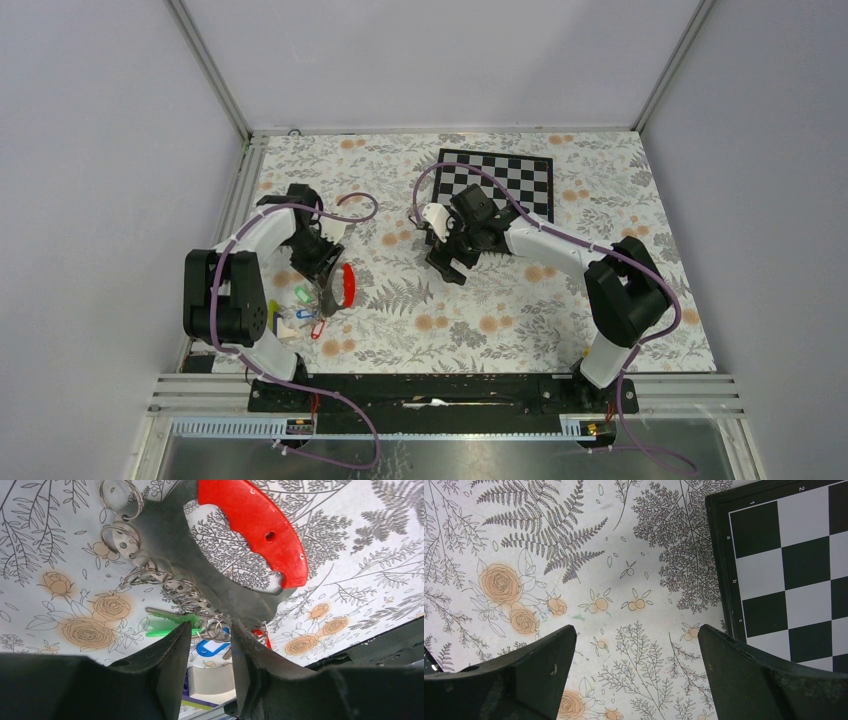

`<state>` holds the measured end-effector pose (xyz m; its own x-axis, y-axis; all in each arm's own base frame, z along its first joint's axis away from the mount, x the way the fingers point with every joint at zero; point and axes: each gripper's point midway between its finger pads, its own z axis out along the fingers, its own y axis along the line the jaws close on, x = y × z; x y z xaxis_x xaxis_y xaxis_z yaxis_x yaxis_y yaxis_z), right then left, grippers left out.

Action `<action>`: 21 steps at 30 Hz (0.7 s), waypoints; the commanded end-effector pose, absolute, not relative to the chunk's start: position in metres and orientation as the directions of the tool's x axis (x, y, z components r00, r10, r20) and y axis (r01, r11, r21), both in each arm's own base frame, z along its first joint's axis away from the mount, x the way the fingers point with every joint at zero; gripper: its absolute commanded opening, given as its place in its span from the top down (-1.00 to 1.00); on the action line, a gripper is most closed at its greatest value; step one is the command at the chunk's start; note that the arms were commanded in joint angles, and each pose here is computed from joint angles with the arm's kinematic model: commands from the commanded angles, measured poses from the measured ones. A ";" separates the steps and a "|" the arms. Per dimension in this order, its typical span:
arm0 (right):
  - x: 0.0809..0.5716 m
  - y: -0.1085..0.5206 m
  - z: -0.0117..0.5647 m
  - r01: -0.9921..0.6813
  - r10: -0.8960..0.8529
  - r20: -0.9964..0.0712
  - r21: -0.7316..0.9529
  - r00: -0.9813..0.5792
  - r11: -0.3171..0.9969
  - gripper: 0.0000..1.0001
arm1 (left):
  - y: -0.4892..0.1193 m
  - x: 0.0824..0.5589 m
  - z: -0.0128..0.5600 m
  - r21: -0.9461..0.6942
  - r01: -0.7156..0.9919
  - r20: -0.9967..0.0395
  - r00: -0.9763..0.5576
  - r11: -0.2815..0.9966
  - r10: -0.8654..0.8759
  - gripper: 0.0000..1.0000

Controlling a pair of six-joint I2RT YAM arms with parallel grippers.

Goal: Put the keys on the keyring

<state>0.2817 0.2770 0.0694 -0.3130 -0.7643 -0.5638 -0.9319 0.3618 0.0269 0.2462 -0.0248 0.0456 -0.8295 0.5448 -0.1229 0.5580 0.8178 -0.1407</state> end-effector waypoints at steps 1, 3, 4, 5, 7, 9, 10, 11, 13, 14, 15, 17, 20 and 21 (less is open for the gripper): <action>0.281 0.278 0.068 -0.938 -0.769 -0.566 0.026 -0.298 0.344 -0.99 | -0.021 0.250 0.041 -0.127 0.529 -0.109 -0.848 0.839 0.518 0.20; 0.281 0.278 0.066 -0.939 -0.769 -0.564 0.031 -0.300 0.343 -0.99 | -0.021 0.249 0.037 -0.129 0.520 -0.104 -0.854 0.845 0.510 0.19; 0.281 0.278 0.066 -0.939 -0.769 -0.564 0.032 -0.300 0.343 -0.99 | -0.021 0.249 0.036 -0.130 0.517 -0.106 -0.856 0.846 0.507 0.19; 0.281 0.278 0.066 -0.939 -0.770 -0.564 0.033 -0.300 0.342 -0.99 | -0.023 0.249 0.035 -0.137 0.514 -0.106 -0.857 0.847 0.504 0.19; 0.280 0.279 0.066 -0.939 -0.770 -0.563 0.034 -0.300 0.341 -0.99 | -0.025 0.248 0.034 -0.153 0.509 -0.106 -0.861 0.847 0.498 0.18; 0.281 0.278 0.065 -0.939 -0.772 -0.560 0.033 -0.301 0.342 -0.99 | -0.026 0.247 0.033 -0.162 0.510 -0.105 -0.860 0.845 0.499 0.18; 0.280 0.278 0.065 -0.940 -0.773 -0.559 0.034 -0.300 0.341 -0.99 | -0.027 0.246 0.032 -0.165 0.512 -0.104 -0.859 0.843 0.502 0.18; 0.280 0.278 0.065 -0.940 -0.773 -0.559 0.033 -0.300 0.341 -0.99 | -0.027 0.245 0.032 -0.168 0.515 -0.102 -0.857 0.841 0.504 0.19; 0.280 0.278 0.064 -0.940 -0.774 -0.558 0.035 -0.300 0.340 -0.99 | -0.028 0.244 0.030 -0.177 0.519 -0.099 -0.854 0.836 0.510 0.18; 0.280 0.278 0.064 -0.940 -0.774 -0.557 0.035 -0.300 0.340 -0.99 | -0.029 0.243 0.029 -0.184 0.522 -0.098 -0.853 0.833 0.513 0.17; 0.280 0.278 0.063 -0.940 -0.775 -0.556 0.036 -0.301 0.340 -0.99 | -0.029 0.242 0.028 -0.188 0.522 -0.094 -0.853 0.832 0.514 0.17; 0.280 0.277 0.063 -0.940 -0.776 -0.553 0.036 -0.302 0.340 -0.99 | -0.030 0.242 0.027 -0.197 0.523 -0.095 -0.852 0.829 0.515 0.16; 0.280 0.276 0.062 -0.939 -0.778 -0.551 0.035 -0.303 0.341 -0.99 | -0.032 0.240 0.028 -0.212 0.529 -0.095 -0.848 0.822 0.522 0.15; 0.280 0.277 0.062 -0.940 -0.779 -0.550 0.034 -0.302 0.340 -0.99 | -0.033 0.238 0.029 -0.220 0.530 -0.094 -0.847 0.819 0.523 0.16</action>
<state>0.2814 0.2765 0.0651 -0.3121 -0.7709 -0.5553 -0.9336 0.3570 0.0291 0.2402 -0.0279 0.0277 -0.8530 0.5157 -0.0798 0.5212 0.8340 -0.1811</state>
